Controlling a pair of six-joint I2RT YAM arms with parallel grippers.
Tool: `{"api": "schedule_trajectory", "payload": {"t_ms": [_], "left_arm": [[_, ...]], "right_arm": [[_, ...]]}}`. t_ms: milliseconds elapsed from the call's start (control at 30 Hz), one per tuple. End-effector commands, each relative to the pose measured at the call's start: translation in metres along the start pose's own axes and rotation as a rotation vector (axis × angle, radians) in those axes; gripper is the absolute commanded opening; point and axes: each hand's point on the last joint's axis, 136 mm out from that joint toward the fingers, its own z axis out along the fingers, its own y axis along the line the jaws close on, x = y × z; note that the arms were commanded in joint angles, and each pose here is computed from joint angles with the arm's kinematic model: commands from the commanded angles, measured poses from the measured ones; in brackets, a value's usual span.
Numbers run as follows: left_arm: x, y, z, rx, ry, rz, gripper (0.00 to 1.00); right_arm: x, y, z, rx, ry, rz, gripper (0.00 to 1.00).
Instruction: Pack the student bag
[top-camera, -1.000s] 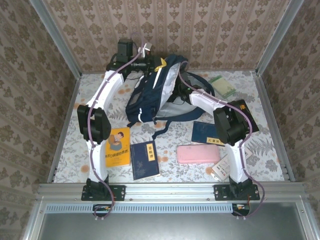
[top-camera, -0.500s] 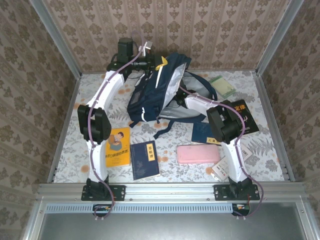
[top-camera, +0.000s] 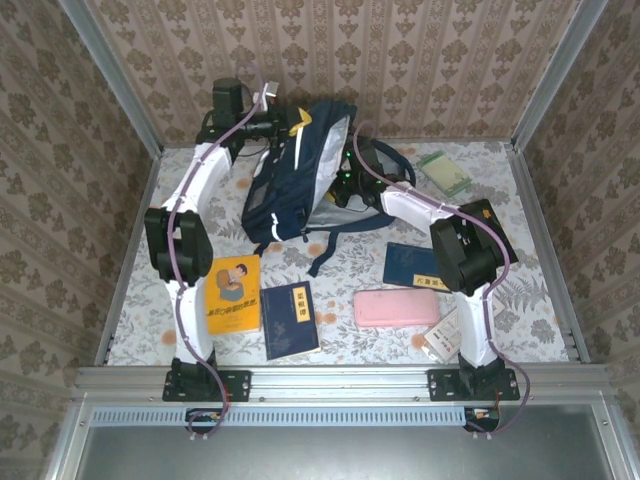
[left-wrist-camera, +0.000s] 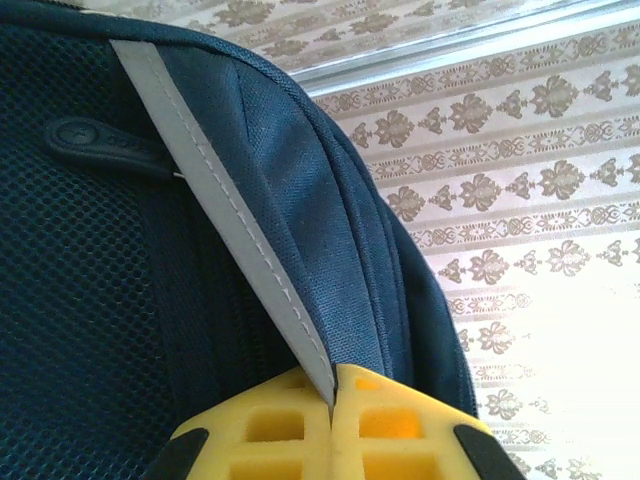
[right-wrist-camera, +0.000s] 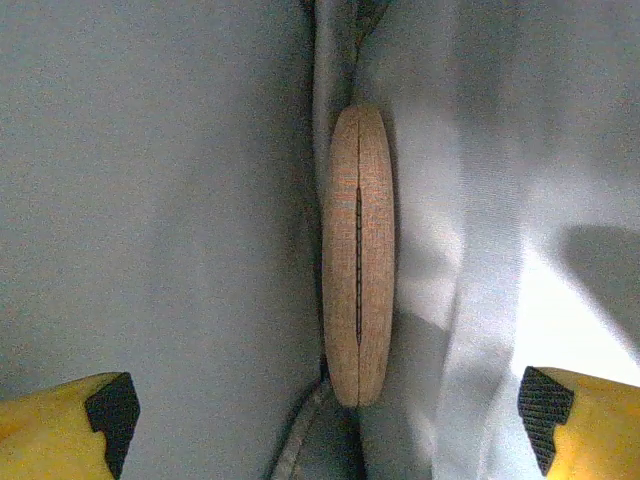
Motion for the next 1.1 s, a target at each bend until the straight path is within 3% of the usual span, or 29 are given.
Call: {"api": "schedule_trajectory", "payload": {"t_ms": [0,300,467,567,667,767,967,1067], "left_arm": [[0.000,-0.079,-0.032,0.102,-0.044,0.193,0.00],[-0.016,-0.059,-0.043,0.062,-0.088,0.173,0.00],[-0.012,-0.032,-0.042,-0.017,-0.095,0.146,0.00],[-0.005,-0.015,-0.037,-0.051,-0.097,0.128,0.00],[0.006,0.000,-0.030,-0.084,-0.084,0.118,0.00],[0.018,0.014,-0.021,-0.118,-0.060,0.105,0.00],[0.042,0.040,-0.013,-0.202,-0.039,0.102,0.00],[0.050,0.048,-0.009,-0.211,-0.028,0.092,0.00]], "right_arm": [[-0.009,0.008,-0.024,0.025,-0.043,-0.033,1.00],[-0.033,0.020,-0.086,0.055,-0.161,-0.110,1.00],[-0.028,-0.007,-0.151,0.436,-0.207,-0.305,1.00],[-0.030,-0.025,-0.202,0.636,-0.310,-0.367,1.00],[-0.028,-0.046,-0.235,0.648,-0.367,-0.375,1.00],[-0.023,-0.062,-0.258,0.542,-0.392,-0.335,0.97],[0.006,-0.106,-0.281,0.706,-0.215,-0.308,0.90],[0.021,-0.136,-0.297,0.828,-0.204,-0.205,0.82]]}}
